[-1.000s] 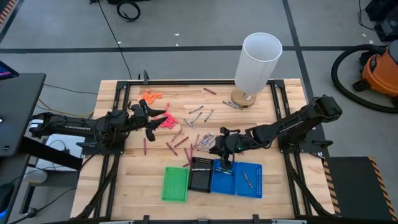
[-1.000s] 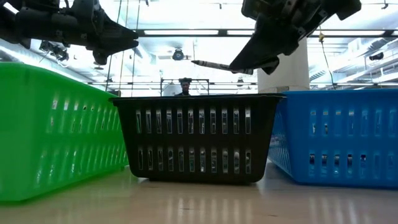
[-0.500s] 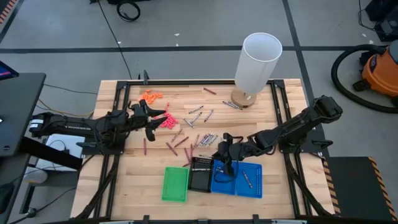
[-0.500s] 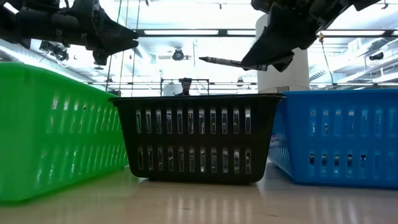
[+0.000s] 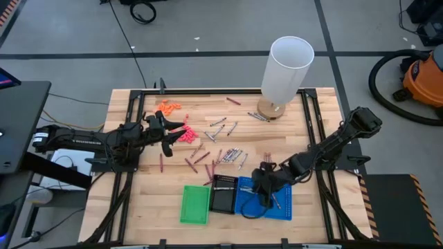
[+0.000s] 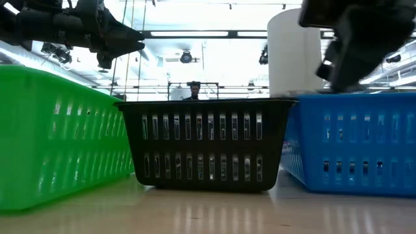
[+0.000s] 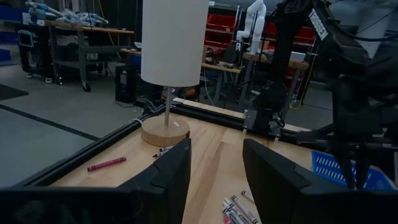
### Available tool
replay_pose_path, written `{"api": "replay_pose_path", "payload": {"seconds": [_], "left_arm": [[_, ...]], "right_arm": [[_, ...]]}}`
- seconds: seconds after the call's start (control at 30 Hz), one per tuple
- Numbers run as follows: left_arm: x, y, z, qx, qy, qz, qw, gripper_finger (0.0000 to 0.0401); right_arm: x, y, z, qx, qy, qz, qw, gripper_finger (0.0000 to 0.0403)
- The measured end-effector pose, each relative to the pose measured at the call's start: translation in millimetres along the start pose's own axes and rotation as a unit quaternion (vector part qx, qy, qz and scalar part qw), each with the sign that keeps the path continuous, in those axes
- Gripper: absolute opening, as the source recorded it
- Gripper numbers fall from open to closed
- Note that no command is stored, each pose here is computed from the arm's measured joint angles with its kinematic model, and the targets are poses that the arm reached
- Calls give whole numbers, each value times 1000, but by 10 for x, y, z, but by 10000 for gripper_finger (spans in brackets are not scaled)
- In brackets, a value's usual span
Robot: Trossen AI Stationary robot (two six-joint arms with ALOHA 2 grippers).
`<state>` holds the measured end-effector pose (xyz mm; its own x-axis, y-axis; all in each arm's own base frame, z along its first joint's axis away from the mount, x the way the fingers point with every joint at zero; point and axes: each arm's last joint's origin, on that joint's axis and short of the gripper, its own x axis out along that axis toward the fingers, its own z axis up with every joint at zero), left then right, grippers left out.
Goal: Sort crayons
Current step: Put the black crayon into the left blue bin, then put the white crayon into the black bin
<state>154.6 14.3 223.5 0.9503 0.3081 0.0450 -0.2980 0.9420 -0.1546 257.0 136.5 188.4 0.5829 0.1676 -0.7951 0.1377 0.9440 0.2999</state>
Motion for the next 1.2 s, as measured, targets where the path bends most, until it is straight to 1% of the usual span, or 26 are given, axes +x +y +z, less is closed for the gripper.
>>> {"api": "replay_pose_path", "payload": {"seconds": [0.13,0.3,0.4,0.5,0.6,0.7,0.8,1.0,1.2], "left_arm": [[0,0,1,0,0,0,1000,157],[0,0,0,-1,0,0,1000,157],[0,0,1,-2,-1,0,1000,157],[0,0,1,-2,-1,0,1000,157],[0,0,1,-2,0,0,1000,157],[0,1,-5,-2,3,0,1000,157],[0,2,-18,0,9,1,1000,157],[-1,5,-34,2,17,2,1000,157],[-1,7,-44,4,22,3,1000,157]], "right_arm": [[-8,-8,-75,27,25,-20,999,40],[41,-26,-95,37,25,-40,998,43],[107,-38,-123,40,35,-50,997,57],[123,-46,-124,43,37,-51,997,80],[79,-56,-87,48,29,-46,997,101],[17,-76,-34,53,16,-40,998,112],[-54,-109,30,48,-1,-37,998,113],[-82,-283,167,6,-23,-70,997,113],[-8,-582,325,-32,-2,-78,996,113]]}}
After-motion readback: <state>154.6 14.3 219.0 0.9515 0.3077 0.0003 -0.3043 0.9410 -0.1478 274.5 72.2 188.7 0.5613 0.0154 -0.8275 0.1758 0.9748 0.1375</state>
